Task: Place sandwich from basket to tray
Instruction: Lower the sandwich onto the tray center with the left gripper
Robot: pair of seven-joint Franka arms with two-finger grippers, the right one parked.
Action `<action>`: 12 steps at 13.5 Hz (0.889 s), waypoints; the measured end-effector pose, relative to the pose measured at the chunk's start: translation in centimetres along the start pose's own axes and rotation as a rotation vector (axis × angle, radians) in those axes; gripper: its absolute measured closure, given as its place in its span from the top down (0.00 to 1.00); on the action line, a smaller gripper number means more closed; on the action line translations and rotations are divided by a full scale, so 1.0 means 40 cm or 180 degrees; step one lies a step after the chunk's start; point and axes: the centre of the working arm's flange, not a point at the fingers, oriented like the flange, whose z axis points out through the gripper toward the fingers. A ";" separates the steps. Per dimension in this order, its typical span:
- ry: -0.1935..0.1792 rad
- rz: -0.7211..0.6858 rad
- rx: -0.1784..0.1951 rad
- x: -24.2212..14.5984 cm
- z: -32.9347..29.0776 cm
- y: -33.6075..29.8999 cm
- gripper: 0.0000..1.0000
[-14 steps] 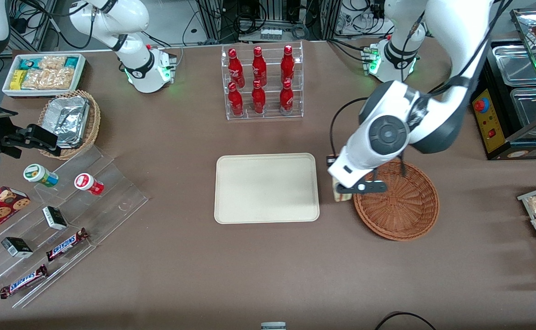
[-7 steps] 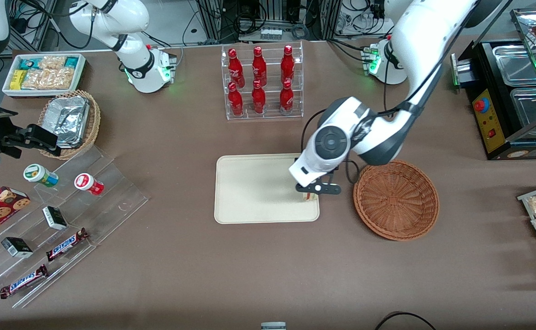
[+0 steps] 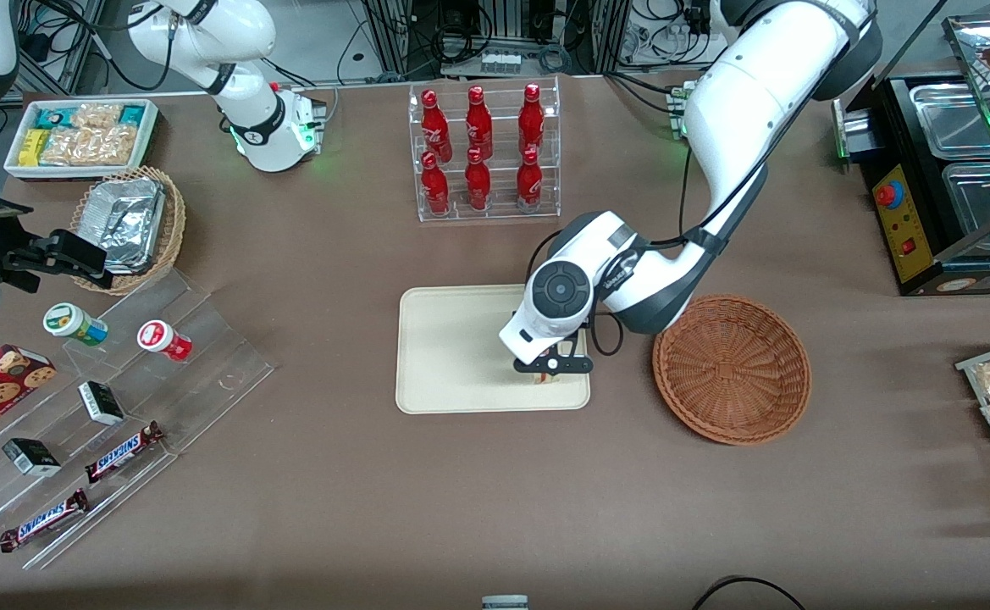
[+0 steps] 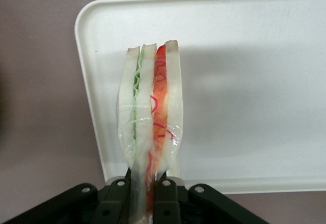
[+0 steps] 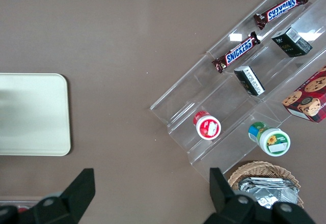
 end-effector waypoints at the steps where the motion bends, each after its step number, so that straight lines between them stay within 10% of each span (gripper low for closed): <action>1: 0.0013 0.0003 0.0006 0.003 0.009 0.014 0.15; 12: 0.0087 0.0008 0.0106 0.001 0.112 0.076 0.15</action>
